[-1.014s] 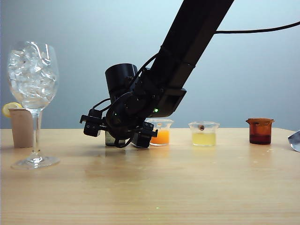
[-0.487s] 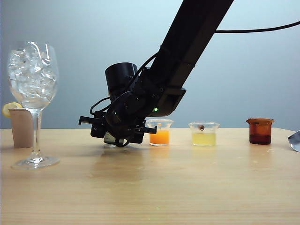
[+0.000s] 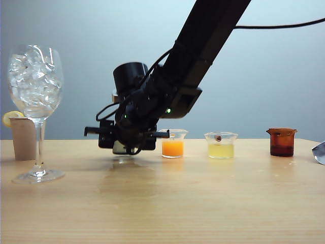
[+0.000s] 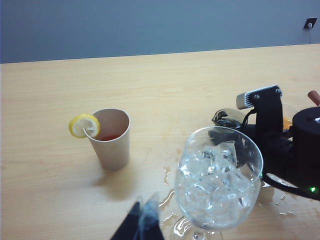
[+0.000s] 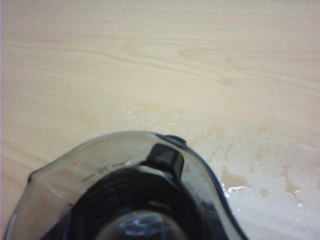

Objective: Pick up the first measuring cup from the left, pour the coconut rum inside into the goblet, and finally put the measuring cup back in its original place.

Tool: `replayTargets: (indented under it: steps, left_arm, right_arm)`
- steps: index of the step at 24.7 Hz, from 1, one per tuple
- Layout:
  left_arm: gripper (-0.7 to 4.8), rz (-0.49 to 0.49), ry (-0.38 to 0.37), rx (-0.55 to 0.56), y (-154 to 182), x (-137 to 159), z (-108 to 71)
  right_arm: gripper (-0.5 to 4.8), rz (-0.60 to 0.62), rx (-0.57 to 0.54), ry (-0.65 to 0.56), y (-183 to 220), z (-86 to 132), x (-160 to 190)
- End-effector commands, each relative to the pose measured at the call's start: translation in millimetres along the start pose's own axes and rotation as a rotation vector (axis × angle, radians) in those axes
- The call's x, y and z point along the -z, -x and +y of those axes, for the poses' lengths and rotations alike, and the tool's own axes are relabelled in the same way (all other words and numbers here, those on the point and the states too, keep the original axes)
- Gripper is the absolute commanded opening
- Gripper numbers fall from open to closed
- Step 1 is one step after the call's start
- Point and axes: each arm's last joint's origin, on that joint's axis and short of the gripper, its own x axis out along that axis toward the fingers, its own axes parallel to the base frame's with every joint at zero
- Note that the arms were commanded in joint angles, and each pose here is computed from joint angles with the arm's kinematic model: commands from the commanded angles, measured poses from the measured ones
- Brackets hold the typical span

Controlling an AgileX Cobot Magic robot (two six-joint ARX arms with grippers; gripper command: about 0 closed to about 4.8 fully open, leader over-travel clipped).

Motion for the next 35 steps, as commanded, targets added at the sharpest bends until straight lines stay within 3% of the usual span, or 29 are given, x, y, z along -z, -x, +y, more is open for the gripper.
replayTargets:
  steps: [1,11,25,35]
  left_arm:
    - [-0.04,-0.011,-0.001,-0.004,0.8,-1.6,0.2]
    - [-0.04,-0.011,-0.001,-0.004,0.8,-1.6,0.2]
    - [-0.04,-0.011,-0.001,-0.004,0.8,-1.6,0.2]
    - [-0.04,-0.011,-0.001,-0.004,0.8,-1.6,0.2]
  right_arm:
    - [0.99,-0.074,-0.019,-0.003,8.0,4.2,-25.1]
    - [0.99,-0.092,-0.033,0.022,43.3,5.9,-87.6]
    - [0.98,-0.075,-0.05,0.058,82.0,6.0,-132.4]
    - [0.97,-0.083,-0.095,0.097,119.9,15.3,-143.3]
